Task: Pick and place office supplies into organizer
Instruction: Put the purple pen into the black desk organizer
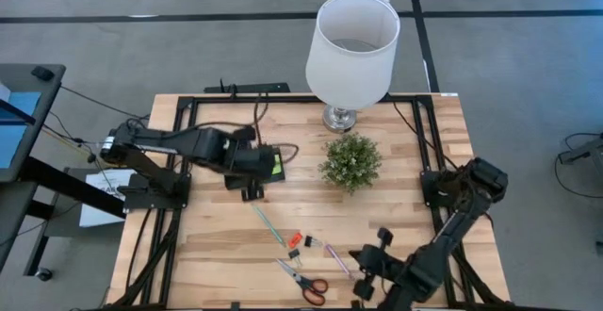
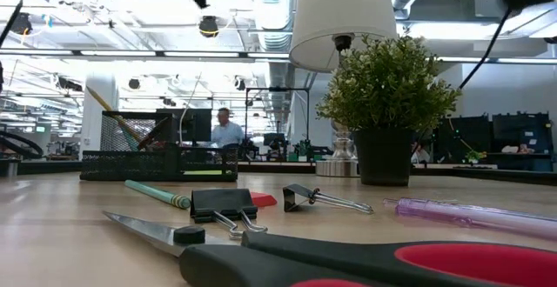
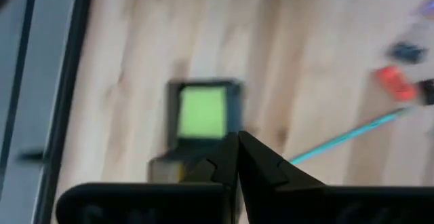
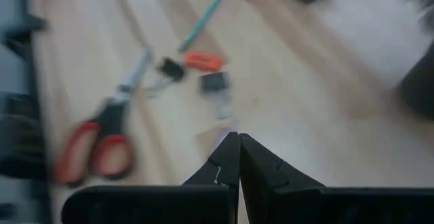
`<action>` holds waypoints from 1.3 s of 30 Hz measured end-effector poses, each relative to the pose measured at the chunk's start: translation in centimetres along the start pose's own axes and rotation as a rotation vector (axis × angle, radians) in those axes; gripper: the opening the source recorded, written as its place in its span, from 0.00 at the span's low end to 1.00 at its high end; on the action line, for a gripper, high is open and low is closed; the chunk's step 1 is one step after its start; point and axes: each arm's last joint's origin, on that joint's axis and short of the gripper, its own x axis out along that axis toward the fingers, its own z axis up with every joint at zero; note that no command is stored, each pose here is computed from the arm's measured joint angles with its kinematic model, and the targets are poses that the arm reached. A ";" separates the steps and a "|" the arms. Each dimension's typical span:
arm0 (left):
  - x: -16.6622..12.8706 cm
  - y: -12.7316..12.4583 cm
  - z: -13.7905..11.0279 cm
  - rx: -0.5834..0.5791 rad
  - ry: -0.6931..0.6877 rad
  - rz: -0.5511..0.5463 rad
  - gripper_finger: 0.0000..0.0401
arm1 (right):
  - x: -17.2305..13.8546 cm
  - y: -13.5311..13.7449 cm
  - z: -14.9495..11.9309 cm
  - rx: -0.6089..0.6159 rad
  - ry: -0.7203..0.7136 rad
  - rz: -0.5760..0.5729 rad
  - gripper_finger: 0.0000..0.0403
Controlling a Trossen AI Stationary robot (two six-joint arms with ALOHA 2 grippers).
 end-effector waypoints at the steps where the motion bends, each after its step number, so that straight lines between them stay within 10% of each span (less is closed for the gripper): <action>1: 0.0 -0.7 0.1 0.017 -0.033 -0.017 0.00 | -0.3 0.3 -0.3 0.040 -0.003 0.026 0.00; 18: 8.5 -10.2 -0.7 0.315 -0.711 -0.444 0.01 | 0.3 3.7 -4.7 0.277 0.207 0.038 0.00; 28: 14.3 -10.3 -2.1 0.328 -0.669 -0.440 0.20 | 0.4 6.7 -2.3 0.402 0.333 0.307 0.00; 39: 19.2 -11.3 -0.7 0.375 -0.688 -0.475 0.35 | 6.4 5.9 -3.1 0.402 0.448 0.135 0.00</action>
